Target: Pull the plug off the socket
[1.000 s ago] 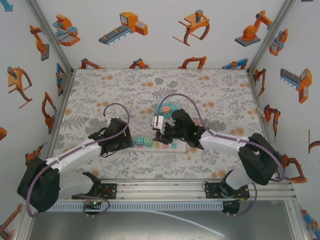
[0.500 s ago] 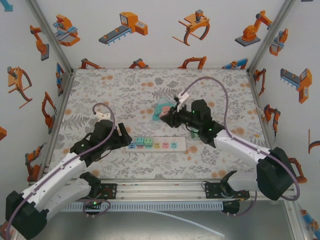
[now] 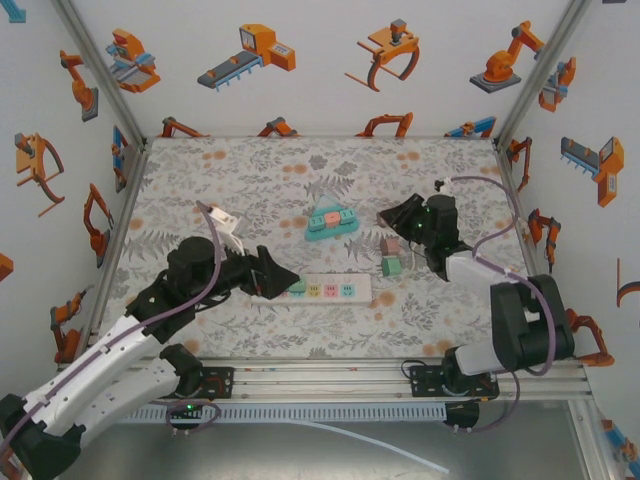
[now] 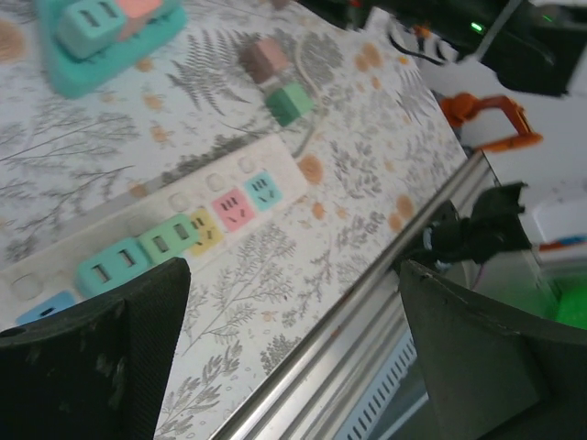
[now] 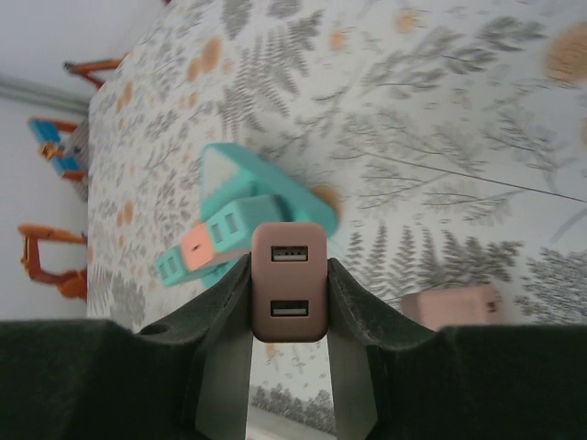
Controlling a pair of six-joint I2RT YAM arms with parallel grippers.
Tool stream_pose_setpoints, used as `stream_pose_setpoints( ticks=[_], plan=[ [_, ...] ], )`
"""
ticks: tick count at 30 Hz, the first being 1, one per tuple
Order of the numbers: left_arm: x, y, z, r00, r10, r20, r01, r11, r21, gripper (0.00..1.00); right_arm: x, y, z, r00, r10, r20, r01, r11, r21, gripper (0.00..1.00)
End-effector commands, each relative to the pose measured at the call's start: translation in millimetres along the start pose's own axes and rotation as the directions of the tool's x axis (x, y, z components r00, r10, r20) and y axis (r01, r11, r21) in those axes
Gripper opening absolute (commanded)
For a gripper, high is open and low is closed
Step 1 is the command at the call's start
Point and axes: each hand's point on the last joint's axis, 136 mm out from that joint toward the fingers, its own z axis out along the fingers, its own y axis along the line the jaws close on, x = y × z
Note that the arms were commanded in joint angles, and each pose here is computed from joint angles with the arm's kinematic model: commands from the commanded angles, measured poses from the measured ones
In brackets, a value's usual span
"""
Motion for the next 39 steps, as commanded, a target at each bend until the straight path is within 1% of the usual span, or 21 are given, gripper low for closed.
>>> stream_pose_setpoints(
  ticks=[1, 5, 7, 10, 16, 23, 29, 33, 39],
  plan=[
    [-3, -37, 3, 0.992, 0.128, -0.009, -0.126, 0.982, 0.143, 0.94, -12, -17, 13, 0.991, 0.131, 0.032, -0.131, 0.991, -0.024, 0.18],
    [-1, -43, 5, 0.988, 0.154, -0.002, -0.151, 0.975, 0.165, 1.00, -7, -35, 30, 0.989, 0.150, -0.010, -0.150, 0.989, -0.017, 0.20],
    [0, -40, 5, 0.988, 0.153, 0.001, -0.152, 0.977, 0.148, 0.97, -5, -41, 38, 0.988, 0.153, -0.030, -0.153, 0.988, -0.009, 0.22],
    [4, -34, 6, 0.988, 0.151, -0.009, -0.149, 0.981, 0.123, 0.97, 3, -47, 48, 0.986, 0.150, -0.068, -0.151, 0.989, -0.006, 0.24],
    [8, -26, 9, 0.990, 0.142, -0.018, -0.140, 0.986, 0.093, 0.97, 17, -58, 56, 0.980, 0.161, -0.113, -0.161, 0.987, 0.008, 0.35],
    [9, -21, 16, 0.990, 0.139, -0.035, -0.136, 0.988, 0.070, 0.97, 22, -66, 46, 0.985, 0.133, -0.112, -0.129, 0.991, 0.046, 0.49],
    [8, -15, 20, 0.991, 0.130, -0.043, -0.129, 0.991, 0.036, 0.97, 21, -72, 35, 0.989, 0.102, -0.105, -0.091, 0.990, 0.104, 0.53],
    [5, -11, 18, 0.991, 0.129, -0.024, -0.129, 0.992, 0.006, 0.97, 15, -74, 25, 0.994, 0.059, -0.091, -0.044, 0.988, 0.149, 0.57],
    [-1, 0, 13, 0.992, 0.128, 0.011, -0.127, 0.990, -0.057, 0.97, -5, -58, 5, 0.998, -0.035, -0.047, 0.042, 0.987, 0.152, 0.57]
  ],
)
